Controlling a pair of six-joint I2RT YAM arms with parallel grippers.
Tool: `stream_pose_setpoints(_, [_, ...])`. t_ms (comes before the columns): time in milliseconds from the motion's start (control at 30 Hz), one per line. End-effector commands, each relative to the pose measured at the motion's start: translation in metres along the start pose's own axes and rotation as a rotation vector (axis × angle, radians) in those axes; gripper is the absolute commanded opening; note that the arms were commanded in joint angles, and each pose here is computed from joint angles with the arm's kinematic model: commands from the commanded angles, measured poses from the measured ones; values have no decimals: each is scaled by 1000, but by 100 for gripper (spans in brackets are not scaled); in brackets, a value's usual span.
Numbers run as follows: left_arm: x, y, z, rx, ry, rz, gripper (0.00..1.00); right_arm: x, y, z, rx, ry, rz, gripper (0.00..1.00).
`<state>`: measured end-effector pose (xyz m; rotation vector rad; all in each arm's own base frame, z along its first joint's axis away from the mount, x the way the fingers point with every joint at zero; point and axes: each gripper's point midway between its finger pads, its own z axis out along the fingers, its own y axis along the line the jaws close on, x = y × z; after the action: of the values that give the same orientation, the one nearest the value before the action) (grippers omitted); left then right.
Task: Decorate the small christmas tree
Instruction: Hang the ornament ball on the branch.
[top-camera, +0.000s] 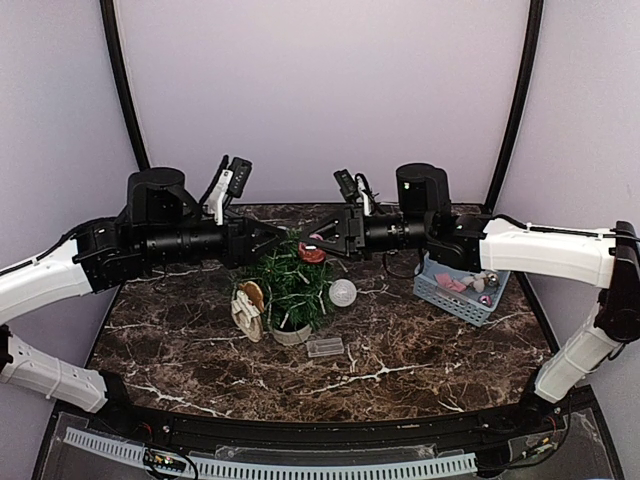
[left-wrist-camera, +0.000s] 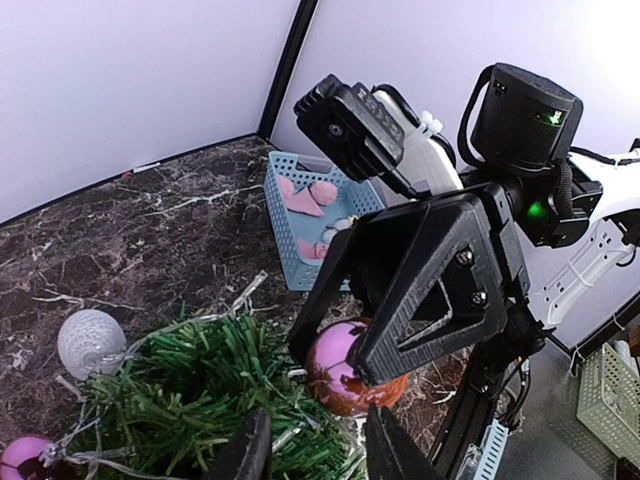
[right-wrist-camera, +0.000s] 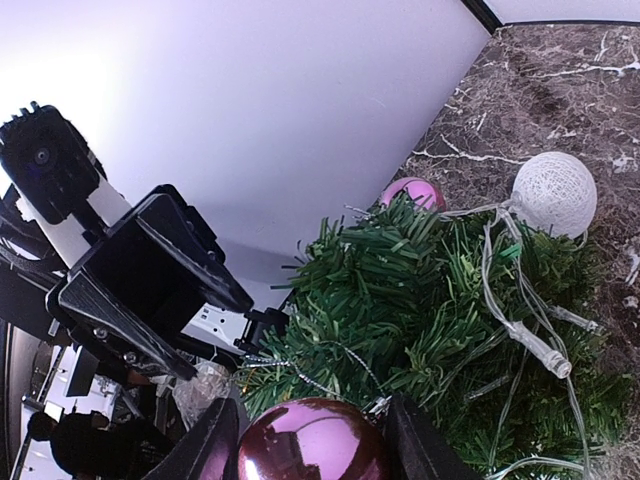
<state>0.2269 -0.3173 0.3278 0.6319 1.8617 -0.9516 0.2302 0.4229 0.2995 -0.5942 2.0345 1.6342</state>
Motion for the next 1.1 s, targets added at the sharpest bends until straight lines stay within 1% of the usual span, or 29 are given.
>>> stream_pose_setpoints(0, [-13, -14, 2, 67, -20, -11, 34, -13, 14, -3, -46, -36, -34, 40])
stream_pose_setpoints(200, [-10, -15, 8, 86, -8, -22, 27, -13, 14, -3, -51, -33, -35, 40])
stream_pose_setpoints(367, [-6, -11, 11, 68, 5, -24, 21, -13, 14, -3, -52, -32, -35, 40])
stream_pose_setpoints(633, [-3, -2, 9, 17, 2, -19, 21, -12, 15, -3, -54, -32, -35, 40])
stream_pose_setpoints(933, [4, 4, 11, -11, 27, -22, 21, -12, 15, -3, -58, -33, -35, 40])
stream_pose_setpoints(1067, [6, 4, 11, -10, 26, -21, 18, -11, 14, -3, -59, -32, -34, 40])
